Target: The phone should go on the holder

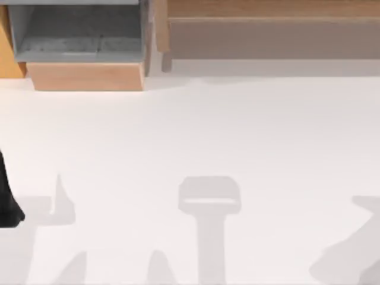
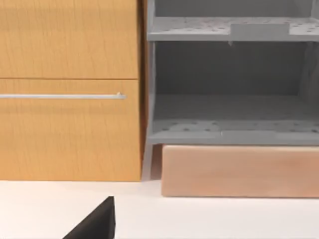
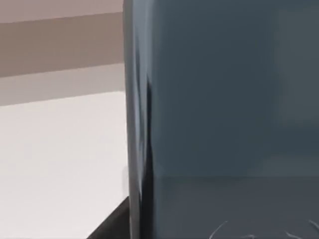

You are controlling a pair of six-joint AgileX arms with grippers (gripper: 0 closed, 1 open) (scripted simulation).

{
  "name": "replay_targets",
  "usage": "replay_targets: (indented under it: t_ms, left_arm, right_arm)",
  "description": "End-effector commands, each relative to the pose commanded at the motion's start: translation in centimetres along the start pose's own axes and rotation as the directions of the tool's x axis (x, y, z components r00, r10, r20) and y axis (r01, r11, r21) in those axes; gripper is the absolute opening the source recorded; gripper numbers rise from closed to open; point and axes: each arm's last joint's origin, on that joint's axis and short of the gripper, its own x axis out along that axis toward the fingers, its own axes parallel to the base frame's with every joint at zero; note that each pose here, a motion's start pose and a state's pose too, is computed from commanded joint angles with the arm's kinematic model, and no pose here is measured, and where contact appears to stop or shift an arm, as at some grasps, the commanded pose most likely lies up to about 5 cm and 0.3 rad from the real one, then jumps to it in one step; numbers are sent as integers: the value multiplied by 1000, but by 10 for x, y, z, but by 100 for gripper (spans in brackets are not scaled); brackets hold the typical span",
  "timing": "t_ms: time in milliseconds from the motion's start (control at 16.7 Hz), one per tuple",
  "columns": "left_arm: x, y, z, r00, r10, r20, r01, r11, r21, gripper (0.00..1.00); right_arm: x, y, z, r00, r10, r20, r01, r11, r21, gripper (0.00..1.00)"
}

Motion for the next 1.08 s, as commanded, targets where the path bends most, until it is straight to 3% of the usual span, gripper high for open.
replay_targets:
  t_ms: [720,1080]
  left_arm:
    - [0,0,0,1000,0,0,0,1000,0,100]
    - [0,0,0,1000,0,0,0,1000,0,100]
  right_arm:
    - [45,1,-1,1000,-6,-2,6,1000,-9,0]
    - [49,0,-2,1000,-3,2,3,1000,-2,0]
